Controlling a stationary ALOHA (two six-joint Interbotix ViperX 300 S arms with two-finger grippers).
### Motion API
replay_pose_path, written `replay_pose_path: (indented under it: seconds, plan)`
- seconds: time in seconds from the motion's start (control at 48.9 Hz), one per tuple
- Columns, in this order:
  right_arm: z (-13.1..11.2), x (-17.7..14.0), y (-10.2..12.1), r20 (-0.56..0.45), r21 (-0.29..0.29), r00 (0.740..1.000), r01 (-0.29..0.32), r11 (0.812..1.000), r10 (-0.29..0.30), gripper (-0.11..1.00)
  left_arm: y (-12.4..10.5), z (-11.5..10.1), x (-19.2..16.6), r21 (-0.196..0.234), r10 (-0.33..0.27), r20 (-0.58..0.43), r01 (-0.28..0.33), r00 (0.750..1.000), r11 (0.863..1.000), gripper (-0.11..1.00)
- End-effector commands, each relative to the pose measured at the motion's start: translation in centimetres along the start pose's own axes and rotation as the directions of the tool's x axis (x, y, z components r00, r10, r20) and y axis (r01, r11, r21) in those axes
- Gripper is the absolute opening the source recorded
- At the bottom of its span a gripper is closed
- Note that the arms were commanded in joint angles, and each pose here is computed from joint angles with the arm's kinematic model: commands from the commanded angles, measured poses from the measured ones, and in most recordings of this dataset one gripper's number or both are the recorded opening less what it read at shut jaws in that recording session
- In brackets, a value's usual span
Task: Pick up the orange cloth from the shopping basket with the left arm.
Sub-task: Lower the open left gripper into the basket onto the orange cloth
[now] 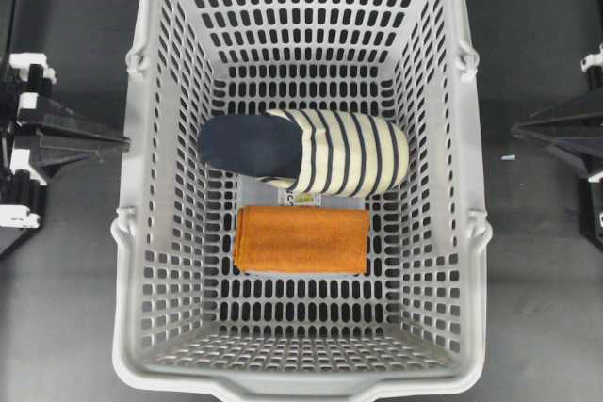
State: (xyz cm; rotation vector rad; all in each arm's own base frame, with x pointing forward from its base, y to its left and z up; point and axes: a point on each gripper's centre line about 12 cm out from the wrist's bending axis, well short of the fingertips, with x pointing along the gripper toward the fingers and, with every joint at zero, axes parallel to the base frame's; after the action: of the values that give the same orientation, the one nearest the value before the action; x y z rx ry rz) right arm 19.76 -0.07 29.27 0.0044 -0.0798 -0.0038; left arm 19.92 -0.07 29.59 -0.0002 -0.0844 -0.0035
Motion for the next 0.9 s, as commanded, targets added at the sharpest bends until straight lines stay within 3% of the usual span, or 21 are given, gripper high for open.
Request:
replay_pose_path:
  seconds: [0.0, 0.102, 0.245, 0.429, 0.593, 0.736, 0.879]
  plan:
    - [0.4, 0.3, 0.2, 0.009, 0.011, 1.0, -0.007, 1.0, 0.007, 0.0, -0.5, 2.7, 0.7, 0.007, -0.029, 0.024, 0.029, 0.999, 1.0, 0.06]
    - [0.1, 0.2, 0.1, -0.011, 0.035, 1.0, -0.002, 0.999, 0.002, 0.0, -0.6, 4.4, 1.8, -0.027, -0.028, -0.046, 0.027, 0.999, 0.999, 0.0]
    - [-0.2, 0.2, 0.1, -0.046, 0.05, 0.999, -0.001, 0.999, 0.003, 0.0, -0.8, 6.7, 3.7, -0.039, -0.033, -0.177, 0.026, 0.984, 0.999, 0.0]
    - [-0.5, 0.1, 0.1, -0.08, 0.05, 0.997, 0.002, 0.999, 0.002, 0.0, -1.5, 8.5, 7.6, -0.032, -0.045, -0.368, 0.036, 0.929, 0.999, 0.0]
    - [-0.9, -0.3, 0.1, -0.119, 0.05, 0.993, 0.004, 0.999, 0.002, 0.0, -2.0, 8.4, 12.6, -0.021, -0.04, -0.551, 0.034, 0.833, 0.999, 0.0]
    - [-0.8, -0.5, 0.1, -0.118, 0.05, 0.993, 0.004, 0.999, 0.002, 0.0, -2.7, 6.5, 16.5, -0.014, -0.034, -0.698, 0.034, 0.716, 0.999, 0.0]
    - [-0.6, -0.8, 0.1, -0.107, 0.052, 0.994, 0.003, 0.999, 0.002, 0.0, -3.6, 4.3, 19.6, -0.012, -0.038, -0.778, 0.046, 0.627, 0.999, 0.0]
